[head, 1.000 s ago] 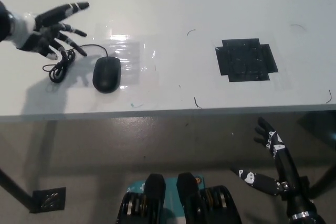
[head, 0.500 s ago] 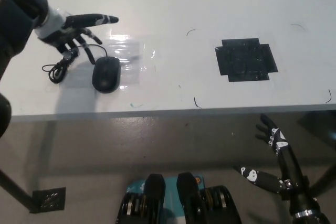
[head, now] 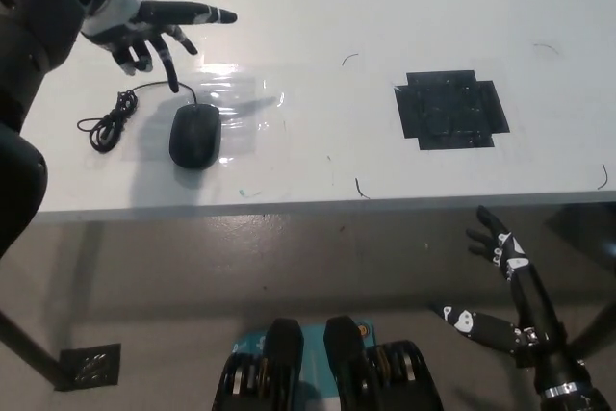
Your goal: The robot uses left hand to click on the left button of the black mouse, which is placed on the left area of the table
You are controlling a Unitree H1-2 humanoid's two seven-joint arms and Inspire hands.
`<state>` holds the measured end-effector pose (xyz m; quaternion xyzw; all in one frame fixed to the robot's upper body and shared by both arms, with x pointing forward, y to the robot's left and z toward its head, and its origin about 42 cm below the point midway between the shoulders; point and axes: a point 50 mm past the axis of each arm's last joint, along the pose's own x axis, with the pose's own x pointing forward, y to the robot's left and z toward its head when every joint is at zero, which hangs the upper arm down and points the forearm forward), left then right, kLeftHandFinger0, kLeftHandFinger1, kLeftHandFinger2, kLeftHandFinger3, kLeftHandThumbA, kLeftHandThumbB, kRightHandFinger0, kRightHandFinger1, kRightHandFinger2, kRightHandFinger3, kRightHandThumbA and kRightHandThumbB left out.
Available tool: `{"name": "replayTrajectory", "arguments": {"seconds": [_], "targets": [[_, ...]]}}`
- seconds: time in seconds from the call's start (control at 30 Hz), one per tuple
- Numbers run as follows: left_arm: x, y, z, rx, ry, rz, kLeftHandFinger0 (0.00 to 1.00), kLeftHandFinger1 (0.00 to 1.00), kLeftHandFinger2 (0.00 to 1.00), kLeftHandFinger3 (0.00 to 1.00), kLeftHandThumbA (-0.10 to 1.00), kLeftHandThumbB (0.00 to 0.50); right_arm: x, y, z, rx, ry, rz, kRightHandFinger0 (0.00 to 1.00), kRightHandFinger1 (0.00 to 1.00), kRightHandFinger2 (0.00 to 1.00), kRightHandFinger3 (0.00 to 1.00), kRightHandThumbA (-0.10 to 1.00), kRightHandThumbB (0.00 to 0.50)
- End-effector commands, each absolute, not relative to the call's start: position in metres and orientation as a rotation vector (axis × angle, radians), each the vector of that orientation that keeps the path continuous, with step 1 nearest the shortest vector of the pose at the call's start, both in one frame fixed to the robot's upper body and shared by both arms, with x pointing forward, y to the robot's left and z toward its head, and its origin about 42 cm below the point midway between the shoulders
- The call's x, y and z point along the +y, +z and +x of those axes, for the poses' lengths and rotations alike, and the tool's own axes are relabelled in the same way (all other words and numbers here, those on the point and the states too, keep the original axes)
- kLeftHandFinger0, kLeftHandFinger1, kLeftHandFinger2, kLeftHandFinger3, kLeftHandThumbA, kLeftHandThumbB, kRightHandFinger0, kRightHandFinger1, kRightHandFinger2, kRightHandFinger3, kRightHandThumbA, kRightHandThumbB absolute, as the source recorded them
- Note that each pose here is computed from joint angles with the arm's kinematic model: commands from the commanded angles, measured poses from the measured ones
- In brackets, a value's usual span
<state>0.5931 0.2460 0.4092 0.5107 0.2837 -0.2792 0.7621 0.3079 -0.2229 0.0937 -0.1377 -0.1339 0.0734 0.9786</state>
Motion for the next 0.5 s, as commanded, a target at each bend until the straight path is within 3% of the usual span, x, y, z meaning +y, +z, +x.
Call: {"name": "replayTrajectory", "arguments": {"seconds": [0.0, 0.03, 0.07, 0.13, 0.27, 0.33, 0.4, 0.47], "targets": [[0.247, 0.456, 0.593, 0.583, -0.566, 1.207, 0.0, 0.06, 0.39, 1.0, 1.0, 0.448, -0.223, 0.108, 0.313, -0.322, 0.167, -0.297, 0.8, 0.86, 1.0, 1.0, 1.0, 0.141], [0.248, 0.456, 0.593, 0.597, -0.57, 1.207, 0.0, 0.05, 0.39, 1.0, 1.0, 0.422, -0.224, 0.108, 0.313, -0.322, 0.167, -0.3, 0.8, 0.85, 1.0, 1.0, 1.0, 0.135], [0.25, 0.456, 0.592, 0.615, -0.575, 1.221, 0.0, 0.06, 0.4, 1.0, 1.0, 0.434, -0.224, 0.108, 0.313, -0.32, 0.167, -0.303, 0.8, 0.85, 1.0, 1.0, 1.0, 0.136], [0.252, 0.456, 0.592, 0.63, -0.577, 1.227, 0.0, 0.07, 0.43, 1.0, 1.0, 0.405, -0.225, 0.109, 0.314, -0.325, 0.167, -0.301, 0.79, 0.84, 1.0, 1.0, 1.0, 0.131], [0.254, 0.452, 0.592, 0.619, -0.603, 1.286, 0.0, 0.0, 0.34, 0.99, 1.0, 0.399, -0.225, 0.109, 0.314, -0.323, 0.169, -0.304, 0.78, 0.83, 1.0, 1.0, 1.0, 0.123], [0.254, 0.447, 0.592, 0.617, -0.604, 1.299, 0.0, 0.02, 0.35, 0.9, 1.0, 0.42, -0.225, 0.109, 0.313, -0.323, 0.172, -0.309, 0.78, 0.83, 1.0, 1.0, 1.0, 0.118], [0.253, 0.443, 0.592, 0.626, -0.613, 1.3, 0.0, 0.07, 0.39, 0.84, 1.0, 0.409, -0.225, 0.108, 0.314, -0.322, 0.172, -0.306, 0.77, 0.83, 1.0, 1.0, 1.0, 0.121], [0.251, 0.44, 0.592, 0.648, -0.63, 1.273, 0.0, 0.05, 0.34, 0.89, 1.0, 0.385, -0.225, 0.109, 0.314, -0.319, 0.171, -0.306, 0.77, 0.82, 1.0, 1.0, 1.0, 0.114]]}}
